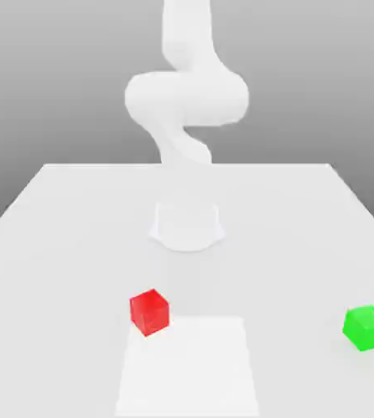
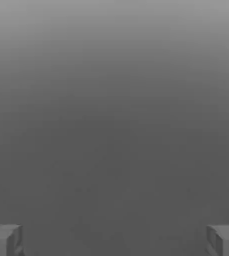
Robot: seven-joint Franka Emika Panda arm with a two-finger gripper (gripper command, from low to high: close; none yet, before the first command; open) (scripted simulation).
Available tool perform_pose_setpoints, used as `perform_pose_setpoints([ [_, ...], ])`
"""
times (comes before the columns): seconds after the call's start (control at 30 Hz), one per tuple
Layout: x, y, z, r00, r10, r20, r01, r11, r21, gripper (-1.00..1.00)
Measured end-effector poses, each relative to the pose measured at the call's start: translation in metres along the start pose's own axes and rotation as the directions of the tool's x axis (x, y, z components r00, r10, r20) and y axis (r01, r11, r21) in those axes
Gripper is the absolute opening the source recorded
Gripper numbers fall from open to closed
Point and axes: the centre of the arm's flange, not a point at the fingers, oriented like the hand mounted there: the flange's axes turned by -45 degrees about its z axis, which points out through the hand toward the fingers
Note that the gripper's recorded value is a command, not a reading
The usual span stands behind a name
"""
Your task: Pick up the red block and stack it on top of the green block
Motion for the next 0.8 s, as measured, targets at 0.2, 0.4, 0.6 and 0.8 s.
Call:
perform_pose_setpoints([
  [0.2,-0.067,0.034,0.137,0.945,0.259,0.2,-0.246,0.965,-0.088,0.0],
  [0.4,-0.177,0.063,0.239,0.789,0.509,0.345,-0.437,0.859,-0.268,0.0],
  [0.6,-0.322,0.087,0.309,0.554,0.733,0.395,-0.536,0.677,-0.504,0.0],
  [0.8,-0.369,0.092,0.347,0.524,0.755,0.394,-0.541,0.652,-0.531,0.0],
])
